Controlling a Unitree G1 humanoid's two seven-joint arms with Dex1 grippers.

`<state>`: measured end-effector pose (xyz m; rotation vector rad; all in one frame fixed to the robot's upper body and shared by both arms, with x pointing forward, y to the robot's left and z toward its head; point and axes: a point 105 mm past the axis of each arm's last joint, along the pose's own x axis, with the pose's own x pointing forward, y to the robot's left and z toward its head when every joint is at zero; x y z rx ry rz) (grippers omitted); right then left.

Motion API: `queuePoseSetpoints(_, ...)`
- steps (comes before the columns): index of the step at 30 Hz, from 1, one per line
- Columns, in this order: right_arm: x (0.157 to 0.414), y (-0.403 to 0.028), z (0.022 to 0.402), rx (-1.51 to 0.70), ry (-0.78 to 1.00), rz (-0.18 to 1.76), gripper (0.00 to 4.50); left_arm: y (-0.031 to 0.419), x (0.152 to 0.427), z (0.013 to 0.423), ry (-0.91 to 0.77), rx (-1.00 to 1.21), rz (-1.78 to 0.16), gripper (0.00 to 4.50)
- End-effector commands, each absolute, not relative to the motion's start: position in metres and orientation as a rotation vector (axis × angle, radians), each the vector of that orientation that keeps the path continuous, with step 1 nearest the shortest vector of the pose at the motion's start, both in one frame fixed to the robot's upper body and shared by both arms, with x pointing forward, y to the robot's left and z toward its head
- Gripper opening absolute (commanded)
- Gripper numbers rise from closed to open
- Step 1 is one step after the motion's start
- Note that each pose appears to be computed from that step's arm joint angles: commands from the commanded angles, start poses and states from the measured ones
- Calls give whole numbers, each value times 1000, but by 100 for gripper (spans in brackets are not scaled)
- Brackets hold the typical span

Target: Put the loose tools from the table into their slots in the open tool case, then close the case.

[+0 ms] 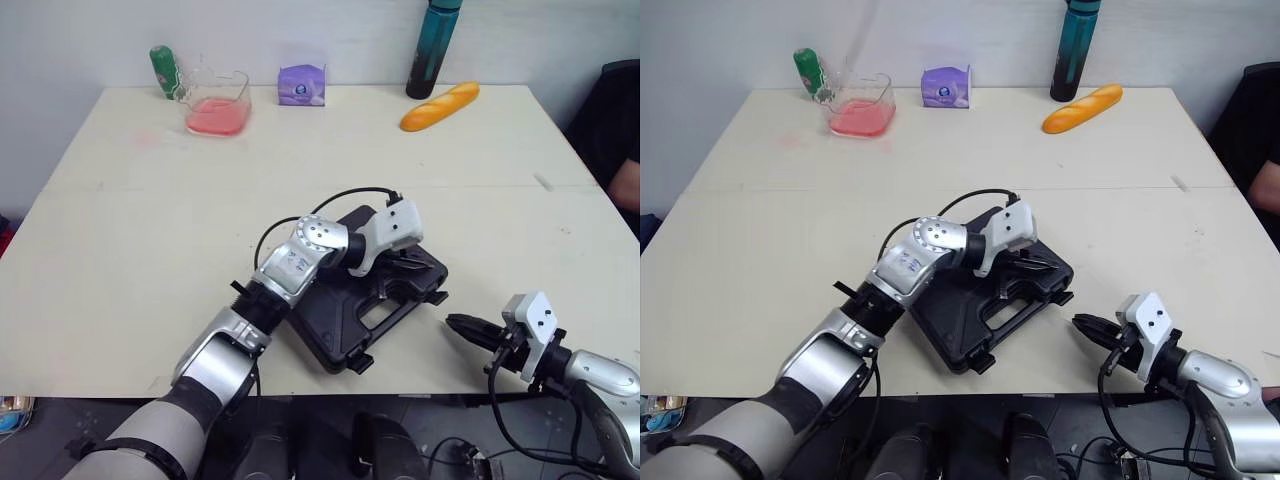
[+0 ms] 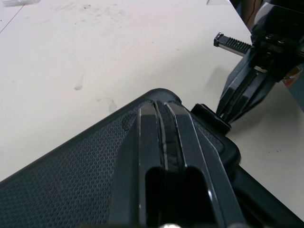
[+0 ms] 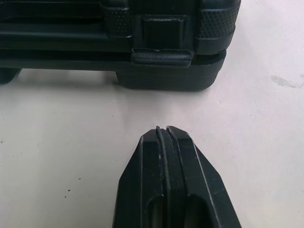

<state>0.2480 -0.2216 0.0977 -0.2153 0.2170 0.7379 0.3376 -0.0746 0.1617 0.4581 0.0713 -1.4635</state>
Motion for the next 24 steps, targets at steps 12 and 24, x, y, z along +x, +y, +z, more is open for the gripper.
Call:
queuePoseSetpoints(12,252,-215,112,-230,129,745,0,-29,337,85,458,603,-1323,2)
queuePoseSetpoints(24,266,-197,110,-214,109,800,0,-34,334,85,421,600,-1368,2)
